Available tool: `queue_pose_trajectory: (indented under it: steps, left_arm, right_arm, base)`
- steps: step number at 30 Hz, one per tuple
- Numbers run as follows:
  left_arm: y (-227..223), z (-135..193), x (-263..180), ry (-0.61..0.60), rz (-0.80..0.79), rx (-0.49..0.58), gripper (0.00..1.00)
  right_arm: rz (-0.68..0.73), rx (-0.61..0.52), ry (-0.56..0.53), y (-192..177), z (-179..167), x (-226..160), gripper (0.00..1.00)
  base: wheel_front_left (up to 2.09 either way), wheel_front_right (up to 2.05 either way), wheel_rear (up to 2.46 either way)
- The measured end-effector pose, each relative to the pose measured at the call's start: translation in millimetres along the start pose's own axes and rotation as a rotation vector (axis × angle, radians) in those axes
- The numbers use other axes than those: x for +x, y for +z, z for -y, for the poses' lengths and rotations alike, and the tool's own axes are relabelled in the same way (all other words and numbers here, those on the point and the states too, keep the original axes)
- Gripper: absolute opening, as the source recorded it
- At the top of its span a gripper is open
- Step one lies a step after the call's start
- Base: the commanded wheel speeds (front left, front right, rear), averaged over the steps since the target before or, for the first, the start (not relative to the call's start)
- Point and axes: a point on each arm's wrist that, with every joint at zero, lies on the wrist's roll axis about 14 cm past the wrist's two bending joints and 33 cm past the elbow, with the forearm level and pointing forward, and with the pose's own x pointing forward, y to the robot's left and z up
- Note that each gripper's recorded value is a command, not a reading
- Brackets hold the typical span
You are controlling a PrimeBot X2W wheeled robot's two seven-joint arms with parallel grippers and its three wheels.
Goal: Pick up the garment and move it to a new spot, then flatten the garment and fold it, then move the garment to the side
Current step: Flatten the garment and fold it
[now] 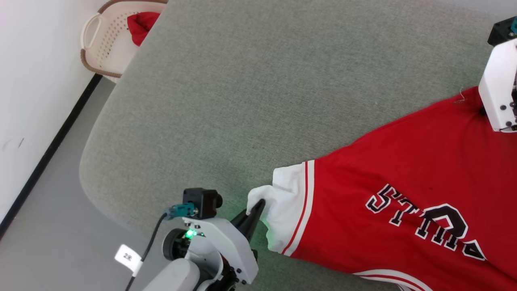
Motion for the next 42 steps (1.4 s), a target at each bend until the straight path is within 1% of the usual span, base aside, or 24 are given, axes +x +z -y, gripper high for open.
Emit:
queue_pose_trajectory:
  steps: [5,8,11,16,20,23,26,30,34,42]
  left_arm:
    - [1.7,-0.5,2.6,-0.008,-0.006,0.012,0.00]
    - [16.1,-2.4,3.7,-0.015,-0.001,0.048,0.00]
    - [42.5,-3.3,4.5,-0.018,0.016,0.100,0.00]
    - [103.1,8.9,2.2,-0.053,0.065,0.229,0.00]
    - [161.5,21.9,-3.4,-0.068,0.129,0.346,0.00]
    - [208.7,35.0,-8.2,-0.076,0.197,0.415,0.00]
    - [254.9,49.6,-14.5,-0.074,0.270,0.474,0.00]
    - [304.5,68.3,-21.7,-0.062,0.340,0.533,0.00]
    - [343.3,101.1,-29.9,-0.092,0.413,0.555,0.00]
    - [418.7,163.8,-68.1,-0.144,0.655,0.579,0.00]
  right_arm:
    - [0.046,0.032,-0.014,5.6,2.9,-5.6,0.00]
    - [0.089,0.043,-0.015,12.7,1.3,-15.5,0.00]
    - [0.134,0.048,-0.019,19.3,0.7,-30.1,0.00]
    - [0.273,0.054,-0.024,45.5,-1.5,-72.7,0.00]
    - [0.398,0.052,-0.063,62.4,5.3,-115.5,0.00]
    - [0.522,0.058,-0.105,76.9,14.0,-154.1,0.00]
    - [0.643,0.078,-0.165,85.8,27.7,-193.8,0.00]
    - [0.759,0.090,-0.240,89.3,37.6,-236.9,0.00]
    - [0.882,0.084,-0.317,91.2,43.1,-284.3,0.00]
    - [1.119,0.062,-0.450,89.8,41.6,-374.2,0.00]
  base:
    - [0.00,0.00,0.00]
    - [0.00,0.00,0.00]
    - [0.00,0.00,0.00]
    - [0.00,0.00,0.00]
    - [0.00,0.00,0.00]
    - [0.00,0.00,0.00]
    - [0.00,0.00,0.00]
    - [0.00,0.00,0.00]
    - [0.00,0.00,0.00]
    - [0.00,0.00,0.00]
